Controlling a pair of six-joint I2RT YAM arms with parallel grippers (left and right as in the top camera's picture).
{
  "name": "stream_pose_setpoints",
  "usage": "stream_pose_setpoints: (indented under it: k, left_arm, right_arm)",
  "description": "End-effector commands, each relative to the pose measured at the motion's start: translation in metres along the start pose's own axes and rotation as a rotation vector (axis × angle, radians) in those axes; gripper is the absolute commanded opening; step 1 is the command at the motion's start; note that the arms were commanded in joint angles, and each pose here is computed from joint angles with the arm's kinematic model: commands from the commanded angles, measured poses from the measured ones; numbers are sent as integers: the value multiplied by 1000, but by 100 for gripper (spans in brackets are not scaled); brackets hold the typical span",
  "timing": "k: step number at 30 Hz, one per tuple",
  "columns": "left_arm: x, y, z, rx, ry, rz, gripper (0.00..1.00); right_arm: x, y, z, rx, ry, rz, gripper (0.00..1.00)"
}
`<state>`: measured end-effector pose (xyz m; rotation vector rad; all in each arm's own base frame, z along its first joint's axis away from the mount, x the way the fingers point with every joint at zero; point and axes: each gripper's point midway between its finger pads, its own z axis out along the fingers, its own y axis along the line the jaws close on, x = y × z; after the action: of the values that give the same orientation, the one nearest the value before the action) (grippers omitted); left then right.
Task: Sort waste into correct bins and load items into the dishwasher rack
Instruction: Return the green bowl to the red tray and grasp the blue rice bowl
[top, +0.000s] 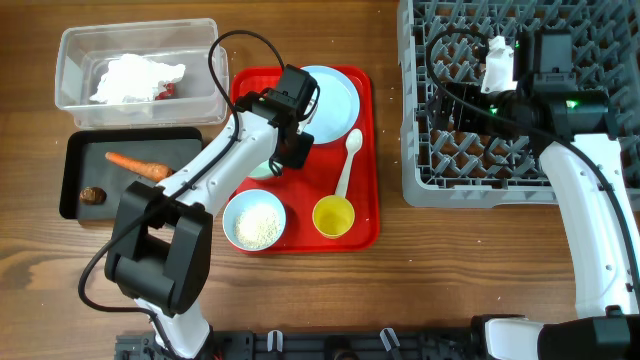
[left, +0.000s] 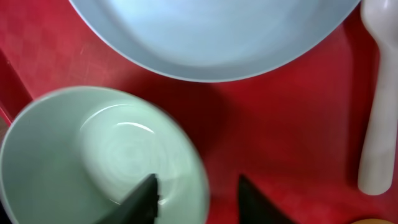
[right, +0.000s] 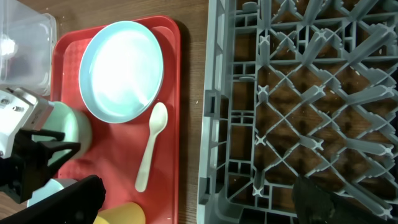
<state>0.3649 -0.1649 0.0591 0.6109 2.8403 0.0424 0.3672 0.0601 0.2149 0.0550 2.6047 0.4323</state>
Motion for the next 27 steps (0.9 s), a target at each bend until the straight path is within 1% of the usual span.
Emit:
stream_pose_setpoints:
  k: [1, 2, 4, 6, 7, 9, 11, 15, 19, 22, 27]
  left_arm:
    - [-2, 2, 1, -17, -1, -3, 44]
    - [-3, 3, -2, -17, -4, -9, 46]
    - [-6, 8, -18, -19, -5, -94, 50]
    - [-8, 13, -43, -14, 0, -163, 51]
    - [-8, 13, -65, 13, -1, -213, 53]
    - [0, 6, -86, 70, 9, -281, 59]
    - [19, 6, -91, 57, 79, -383, 59]
    - [63, -5, -75, 19, 242, -452, 59]
    - [93, -28, -51, 37, 331, -449, 60]
    - [109, -39, -35, 16, 353, -465, 58]
    - [123, -41, -2, 5, 333, -529, 48]
  right_arm:
    - [-5, 1, -1, -2, -9, 2, 100]
    - [-5, 1, -1, -2, -9, 2, 100]
    - [-5, 1, -1, -2, -9, 1, 100]
    - [-5, 1, -1, -2, -8, 2, 100]
    - [-5, 1, -1, -2, -10, 1, 100]
    - [-6, 1, -1, -2, -12, 0, 100]
    - [-6, 1, -1, -2, -11, 0, 100]
    - [-6, 1, -1, -2, -13, 0, 100]
    - [-7, 1, -1, -3, -15, -1, 100]
    - [-7, 1, -1, -3, -16, 0, 100]
    - [-7, 1, -1, -3, -16, -1, 100]
